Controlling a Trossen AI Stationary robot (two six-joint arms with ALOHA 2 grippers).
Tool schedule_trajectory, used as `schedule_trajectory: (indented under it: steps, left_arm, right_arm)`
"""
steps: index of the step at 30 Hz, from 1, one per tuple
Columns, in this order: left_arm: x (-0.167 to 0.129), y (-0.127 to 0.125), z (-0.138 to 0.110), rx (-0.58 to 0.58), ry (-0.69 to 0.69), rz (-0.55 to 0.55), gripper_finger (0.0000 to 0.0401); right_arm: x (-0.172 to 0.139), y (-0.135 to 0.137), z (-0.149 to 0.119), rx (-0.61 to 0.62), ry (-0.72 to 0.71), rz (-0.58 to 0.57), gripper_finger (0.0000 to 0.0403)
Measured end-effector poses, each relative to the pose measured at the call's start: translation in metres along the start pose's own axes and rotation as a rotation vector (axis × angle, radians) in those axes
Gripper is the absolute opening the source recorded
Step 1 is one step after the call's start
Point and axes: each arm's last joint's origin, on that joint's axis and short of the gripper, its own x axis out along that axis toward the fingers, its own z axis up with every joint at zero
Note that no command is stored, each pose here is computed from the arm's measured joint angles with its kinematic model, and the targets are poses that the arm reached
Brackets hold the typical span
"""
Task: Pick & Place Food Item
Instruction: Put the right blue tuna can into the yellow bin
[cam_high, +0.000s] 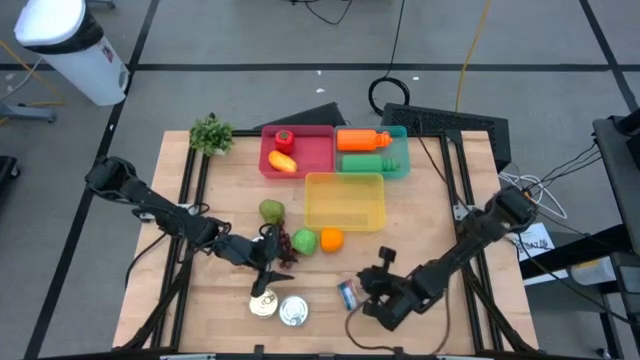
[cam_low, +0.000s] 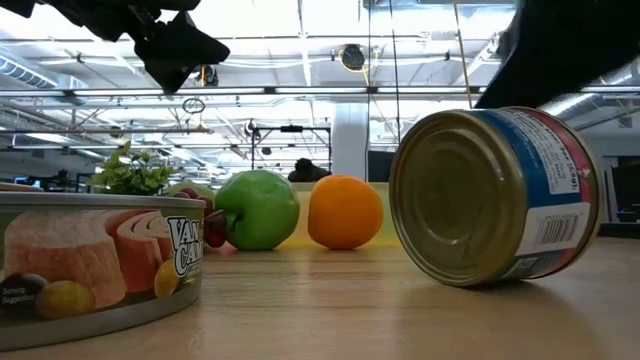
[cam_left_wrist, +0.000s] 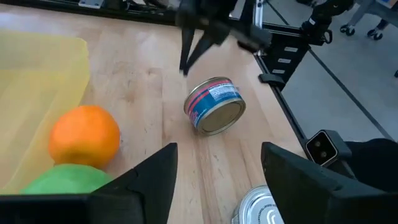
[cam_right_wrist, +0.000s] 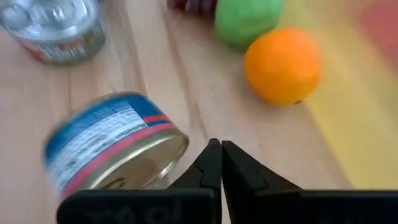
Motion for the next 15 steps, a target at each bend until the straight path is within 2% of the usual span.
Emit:
schedule_trajectory:
  steps: [5,10,15]
  left_arm:
    - [0.000,0.000,0.000,0.004,0.001,0.001,0.0241]
    - [0.000,0.000,0.000,0.022,0.000,0.002,0.0241]
    - [0.000,0.000,0.000,0.022,0.001,0.002,0.0241]
  right_arm:
    - [-0.021,0.012,0.016,0.143,-0.199,0.070,0.0000]
    - [-0.022,0.027,0.042,0.073,-0.379,0.219,0.0019]
    - [-0.026,0.029,0.070,0.011,-0.552,0.386,0.0075]
